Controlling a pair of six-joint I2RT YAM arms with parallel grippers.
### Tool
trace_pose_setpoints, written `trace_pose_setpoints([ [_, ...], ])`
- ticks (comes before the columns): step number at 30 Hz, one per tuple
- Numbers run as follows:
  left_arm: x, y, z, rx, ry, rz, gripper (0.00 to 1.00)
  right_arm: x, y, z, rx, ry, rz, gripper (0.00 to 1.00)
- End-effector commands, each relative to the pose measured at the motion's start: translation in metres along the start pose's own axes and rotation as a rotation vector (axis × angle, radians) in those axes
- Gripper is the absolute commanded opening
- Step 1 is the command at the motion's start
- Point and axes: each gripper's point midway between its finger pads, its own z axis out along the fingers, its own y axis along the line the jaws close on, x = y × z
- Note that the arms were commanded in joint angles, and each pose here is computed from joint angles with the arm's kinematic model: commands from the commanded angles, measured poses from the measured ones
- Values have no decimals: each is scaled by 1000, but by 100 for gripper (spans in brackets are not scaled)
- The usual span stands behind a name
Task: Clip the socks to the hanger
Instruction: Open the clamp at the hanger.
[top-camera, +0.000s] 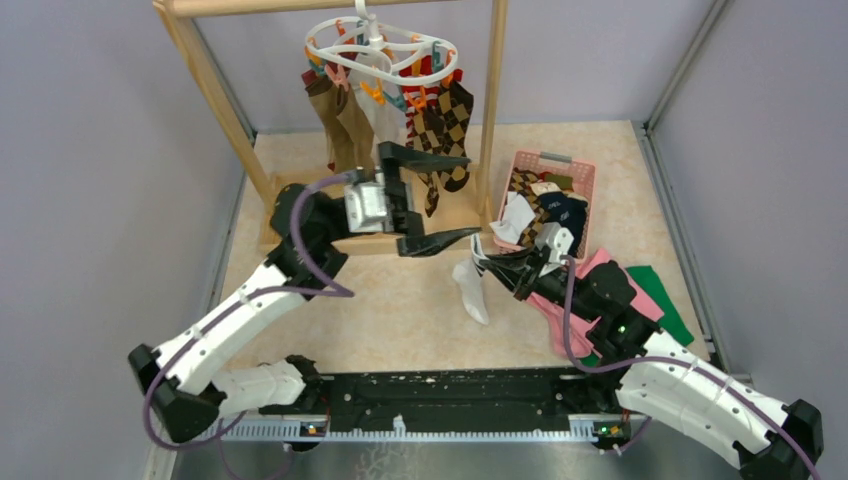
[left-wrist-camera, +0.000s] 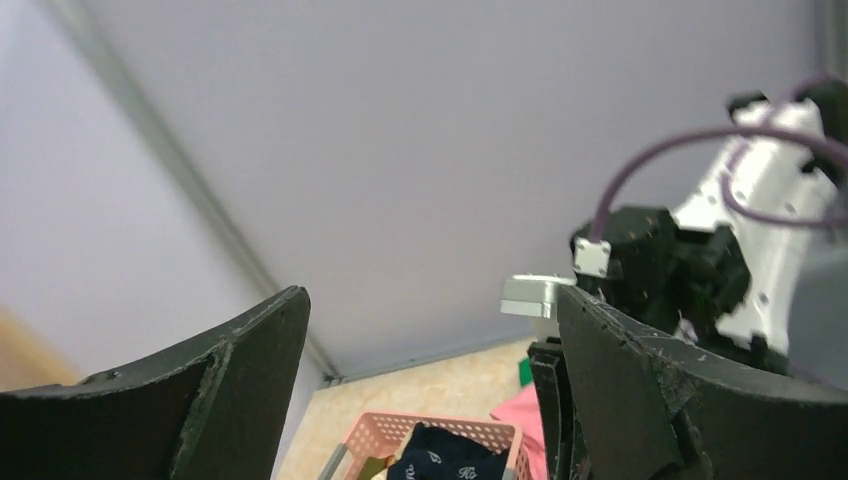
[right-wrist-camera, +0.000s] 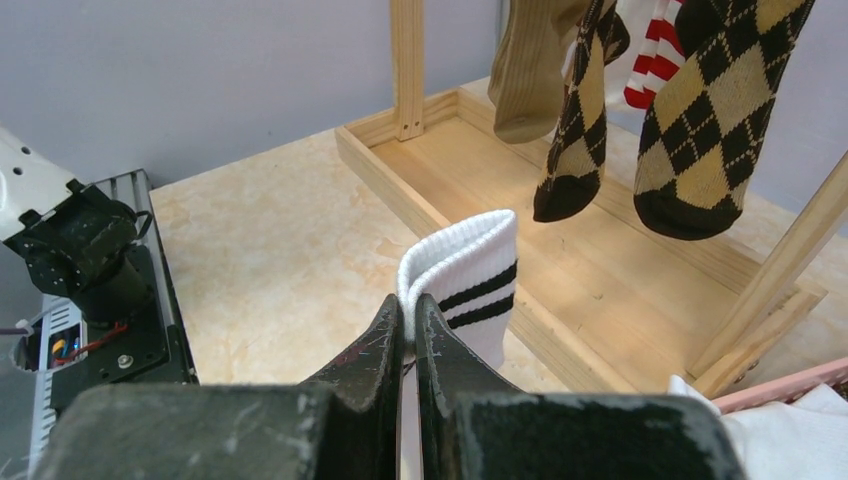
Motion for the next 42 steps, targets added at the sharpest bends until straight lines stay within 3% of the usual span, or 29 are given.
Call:
trace_pose_setpoints([
  [1,-34,44,-44,-467,-114,-148,99,-26,-1,4,2,-66,-26,0],
  [6,-14,77,-97,-862,-63,-325,99,-21,2,9,-21,-66,-10,0],
  [11,4,102,-122,-1101,59,-415,99,-20,4,16,-41,-65,6,0],
  [19,11,116,-122,-1068,190,-354,99,-28,6,26,-70,-62,-16,0],
  [22,11,125,-137,-1029,144,-422,97,-29,7,27,-79,-66,-18,0],
  [26,16,140,-169,-1092,90,-527,83,-29,7,25,-75,-72,-18,0],
  [32,21,155,-169,-1100,72,-598,71,-31,7,24,-71,-78,-20,0],
  [38,22,168,-162,-1106,27,-641,74,-32,6,25,-69,-83,-20,0],
  [42,29,178,-167,-1196,28,-658,74,-32,6,25,-68,-88,-19,0],
])
